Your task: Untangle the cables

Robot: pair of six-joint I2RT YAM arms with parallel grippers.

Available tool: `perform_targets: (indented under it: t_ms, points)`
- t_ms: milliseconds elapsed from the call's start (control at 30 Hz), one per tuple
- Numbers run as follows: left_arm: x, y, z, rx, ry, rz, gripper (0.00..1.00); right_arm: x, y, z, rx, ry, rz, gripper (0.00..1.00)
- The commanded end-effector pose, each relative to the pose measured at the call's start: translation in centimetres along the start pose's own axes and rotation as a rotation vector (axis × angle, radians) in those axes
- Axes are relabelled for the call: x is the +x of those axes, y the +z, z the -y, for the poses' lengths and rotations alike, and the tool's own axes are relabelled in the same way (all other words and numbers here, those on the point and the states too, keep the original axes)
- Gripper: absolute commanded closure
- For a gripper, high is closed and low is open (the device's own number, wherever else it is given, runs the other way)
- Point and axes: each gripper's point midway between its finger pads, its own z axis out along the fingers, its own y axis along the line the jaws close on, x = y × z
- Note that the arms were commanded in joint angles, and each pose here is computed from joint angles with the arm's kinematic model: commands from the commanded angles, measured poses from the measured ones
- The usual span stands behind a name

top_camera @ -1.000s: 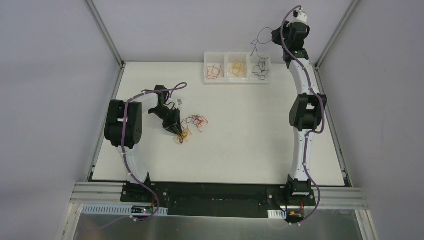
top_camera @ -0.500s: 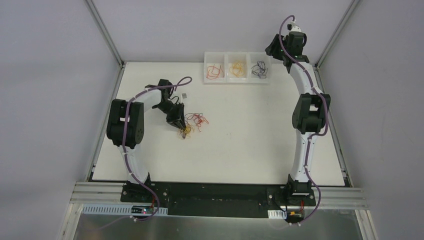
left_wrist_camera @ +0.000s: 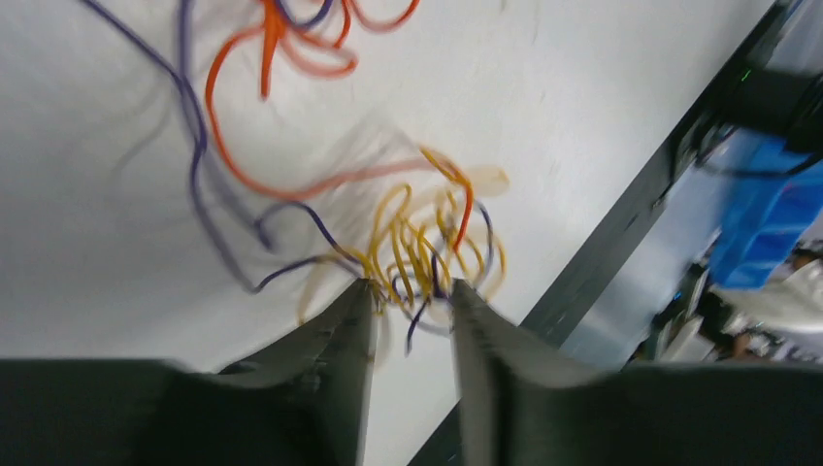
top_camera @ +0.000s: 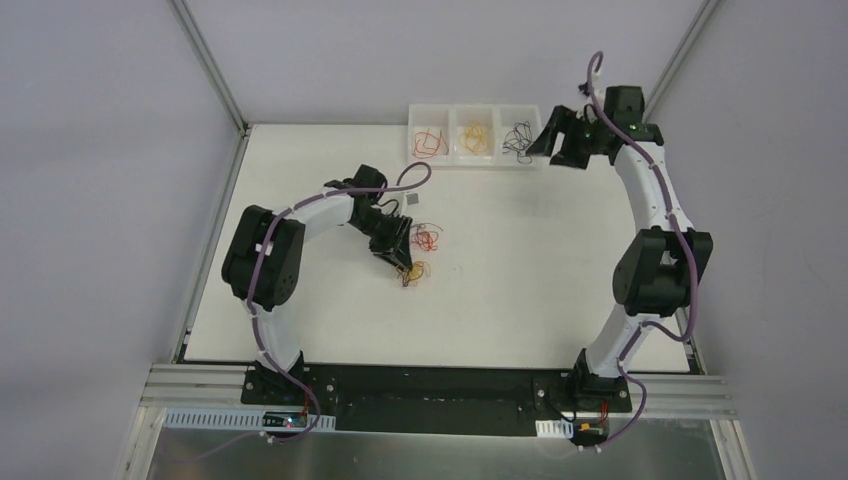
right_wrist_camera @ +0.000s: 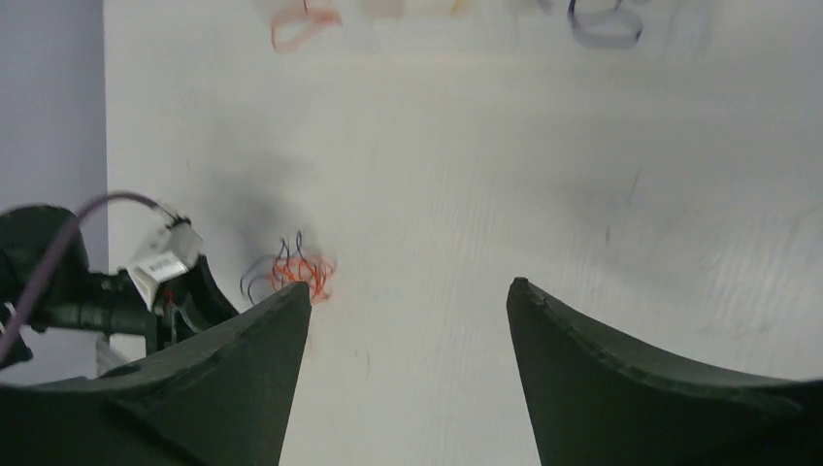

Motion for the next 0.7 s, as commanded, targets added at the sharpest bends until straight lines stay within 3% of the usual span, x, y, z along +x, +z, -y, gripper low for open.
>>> perform_targets:
  t_ms: [0, 33, 100, 267, 467, 667]
  points:
    - [2.8, -3.0, -0.3, 0.019, 0.038, 0.033, 0.49, 11.7, -0.7, -1.5, -0.122, 0.108, -0.388, 0.23]
    - [3.0, -3.7, -0.7, 0.014, 0.017, 0.050, 0.40, 13.2, -0.7, -2.1, -0.137, 0.113, -0.436, 0.23]
    - [2.4, -5.7, -1.4, 0.022, -0.033, 0.117, 0.34, 15.6, -0.7, -3.2, -0.169, 0.130, -0.507, 0.26]
    - [0.9, -9.8, -3.7, -0.027, -0.085, 0.249, 0.36, 19.6, 1.0, -5.6, -0.197, 0.135, -0.589, 0.30]
    - [-0.8, -9.2, -4.9, -0.025, -0.076, 0.259, 0.40, 22.8, 5.1, -9.1, -0.220, 0.102, -0.603, 0.32]
    - [-5.0, -7.9, -2.0, 0.010, 0.142, 0.285, 0.45, 25.5, 8.3, -12.1, -0.247, 0.081, -0.636, 0.36]
